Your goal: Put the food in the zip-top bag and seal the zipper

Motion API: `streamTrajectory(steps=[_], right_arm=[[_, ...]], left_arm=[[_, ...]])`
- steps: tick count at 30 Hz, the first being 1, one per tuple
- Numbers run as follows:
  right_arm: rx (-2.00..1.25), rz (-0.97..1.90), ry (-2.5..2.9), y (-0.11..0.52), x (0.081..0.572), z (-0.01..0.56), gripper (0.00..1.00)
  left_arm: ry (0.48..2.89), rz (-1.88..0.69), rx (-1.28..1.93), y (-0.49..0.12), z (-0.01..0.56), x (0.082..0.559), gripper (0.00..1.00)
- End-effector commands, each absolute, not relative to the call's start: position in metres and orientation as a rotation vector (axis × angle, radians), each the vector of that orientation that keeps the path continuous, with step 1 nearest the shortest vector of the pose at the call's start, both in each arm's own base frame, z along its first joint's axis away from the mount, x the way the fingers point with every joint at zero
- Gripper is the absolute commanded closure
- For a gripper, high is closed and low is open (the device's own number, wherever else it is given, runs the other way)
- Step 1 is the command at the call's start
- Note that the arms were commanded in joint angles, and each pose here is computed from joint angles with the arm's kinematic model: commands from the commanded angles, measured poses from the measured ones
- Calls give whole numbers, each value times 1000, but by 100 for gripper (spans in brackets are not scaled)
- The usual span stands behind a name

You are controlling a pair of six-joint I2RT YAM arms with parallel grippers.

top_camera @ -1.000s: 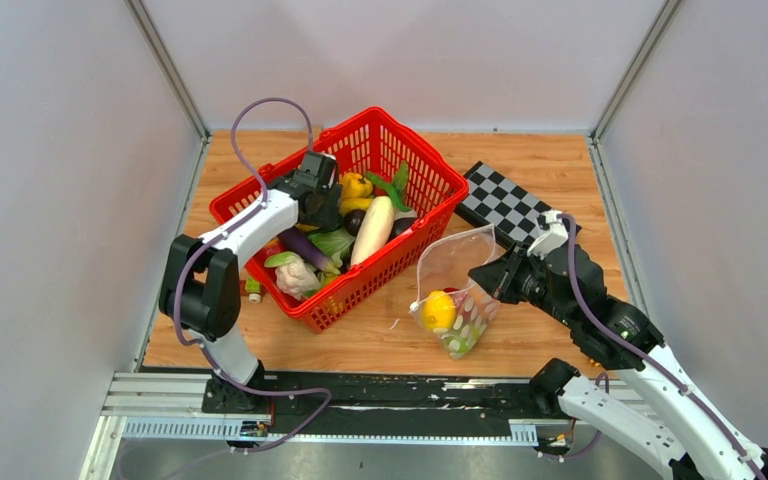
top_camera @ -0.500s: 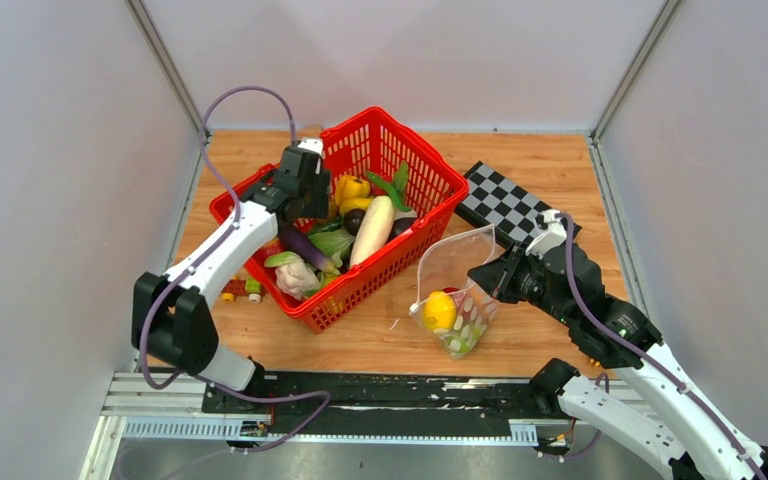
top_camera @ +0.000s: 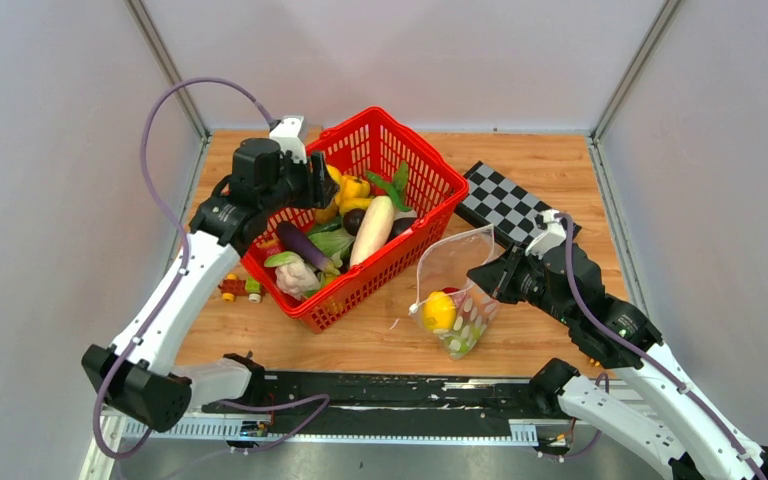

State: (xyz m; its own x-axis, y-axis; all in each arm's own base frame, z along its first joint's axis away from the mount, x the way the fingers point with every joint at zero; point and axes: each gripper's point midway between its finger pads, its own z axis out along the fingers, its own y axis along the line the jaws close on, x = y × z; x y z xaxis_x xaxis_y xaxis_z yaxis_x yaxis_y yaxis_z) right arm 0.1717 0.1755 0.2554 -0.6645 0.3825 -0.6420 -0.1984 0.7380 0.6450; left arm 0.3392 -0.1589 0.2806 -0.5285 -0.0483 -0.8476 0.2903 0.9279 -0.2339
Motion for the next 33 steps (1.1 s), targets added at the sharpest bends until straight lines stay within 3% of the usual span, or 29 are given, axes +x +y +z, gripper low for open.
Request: streamTrajectory(steps=[1, 8, 17, 33], right_arm=[[115, 965, 2040, 181, 173, 281, 100], [98, 960, 2057, 180, 169, 281, 100], [118, 947, 2051, 177, 171, 280, 100], [107, 973, 2041, 182, 172, 282, 100]], left_arm=[[1890, -707, 291, -203, 354, 308, 54], [1762, -991, 544, -281, 387, 250, 52], [1681, -1308, 715, -342, 386, 195, 51], [1827, -1366, 831, -374, 313, 175, 47]])
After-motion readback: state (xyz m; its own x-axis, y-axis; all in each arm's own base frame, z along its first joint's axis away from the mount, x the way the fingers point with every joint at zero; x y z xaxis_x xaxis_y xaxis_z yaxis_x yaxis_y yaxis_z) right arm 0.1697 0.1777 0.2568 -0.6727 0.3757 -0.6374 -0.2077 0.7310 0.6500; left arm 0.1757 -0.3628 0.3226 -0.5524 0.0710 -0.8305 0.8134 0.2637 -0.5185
